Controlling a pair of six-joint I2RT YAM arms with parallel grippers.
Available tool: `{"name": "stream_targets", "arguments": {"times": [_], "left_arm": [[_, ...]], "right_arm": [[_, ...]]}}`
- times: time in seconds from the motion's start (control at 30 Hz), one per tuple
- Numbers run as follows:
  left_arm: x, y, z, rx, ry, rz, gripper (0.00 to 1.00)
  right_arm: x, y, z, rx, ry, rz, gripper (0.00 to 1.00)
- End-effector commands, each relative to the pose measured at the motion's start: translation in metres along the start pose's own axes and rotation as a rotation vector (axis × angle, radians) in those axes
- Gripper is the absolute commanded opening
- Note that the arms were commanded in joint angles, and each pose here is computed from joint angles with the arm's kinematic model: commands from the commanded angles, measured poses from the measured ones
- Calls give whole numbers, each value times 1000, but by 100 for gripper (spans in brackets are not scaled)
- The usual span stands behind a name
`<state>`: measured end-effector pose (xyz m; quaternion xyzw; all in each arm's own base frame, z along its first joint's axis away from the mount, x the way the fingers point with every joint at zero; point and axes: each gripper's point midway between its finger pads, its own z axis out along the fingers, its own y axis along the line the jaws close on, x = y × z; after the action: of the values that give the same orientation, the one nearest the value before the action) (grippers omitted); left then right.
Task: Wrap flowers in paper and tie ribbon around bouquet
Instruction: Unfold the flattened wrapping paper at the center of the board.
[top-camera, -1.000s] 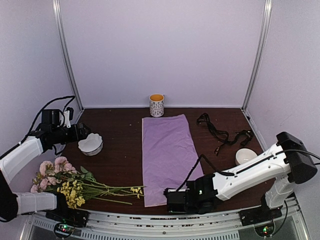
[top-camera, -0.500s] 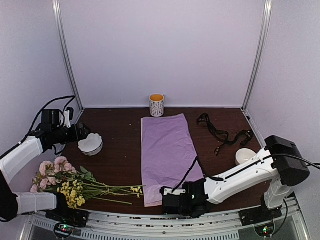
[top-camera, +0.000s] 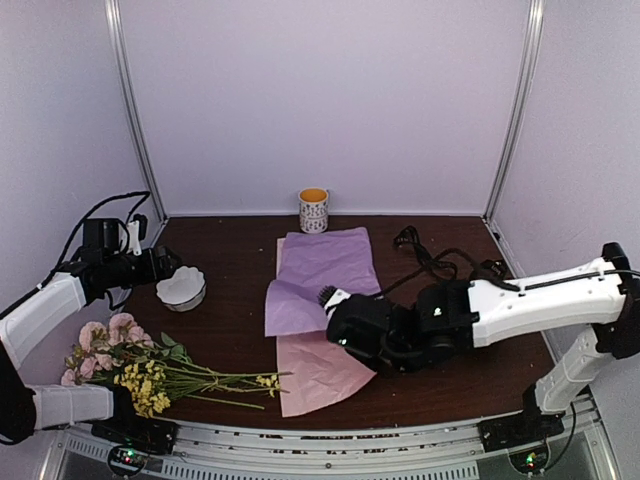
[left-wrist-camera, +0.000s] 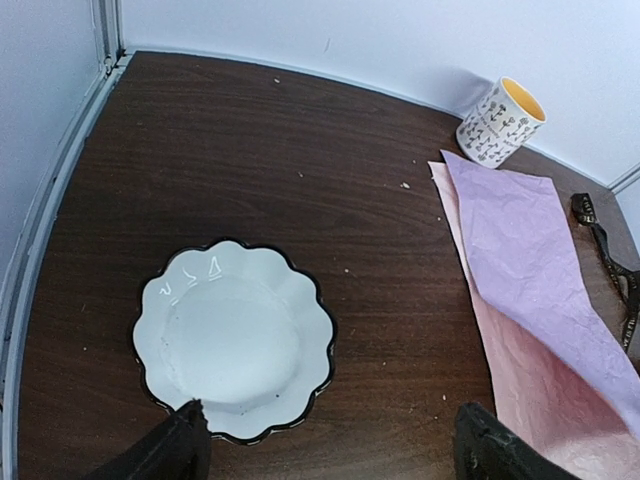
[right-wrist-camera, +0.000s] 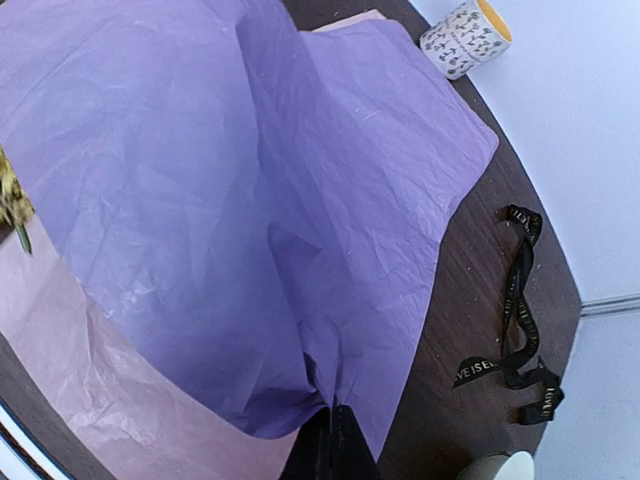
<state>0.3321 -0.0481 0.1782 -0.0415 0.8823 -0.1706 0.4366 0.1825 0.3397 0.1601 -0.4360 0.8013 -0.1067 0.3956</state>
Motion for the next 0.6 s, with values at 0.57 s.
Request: {"name": "stream_targets", "arguments": {"times": [0.57], "left_arm": [[46, -146, 18, 289, 199, 473, 83]], "right_arm": [[93, -144, -11, -253, -250, 1397, 0]]}}
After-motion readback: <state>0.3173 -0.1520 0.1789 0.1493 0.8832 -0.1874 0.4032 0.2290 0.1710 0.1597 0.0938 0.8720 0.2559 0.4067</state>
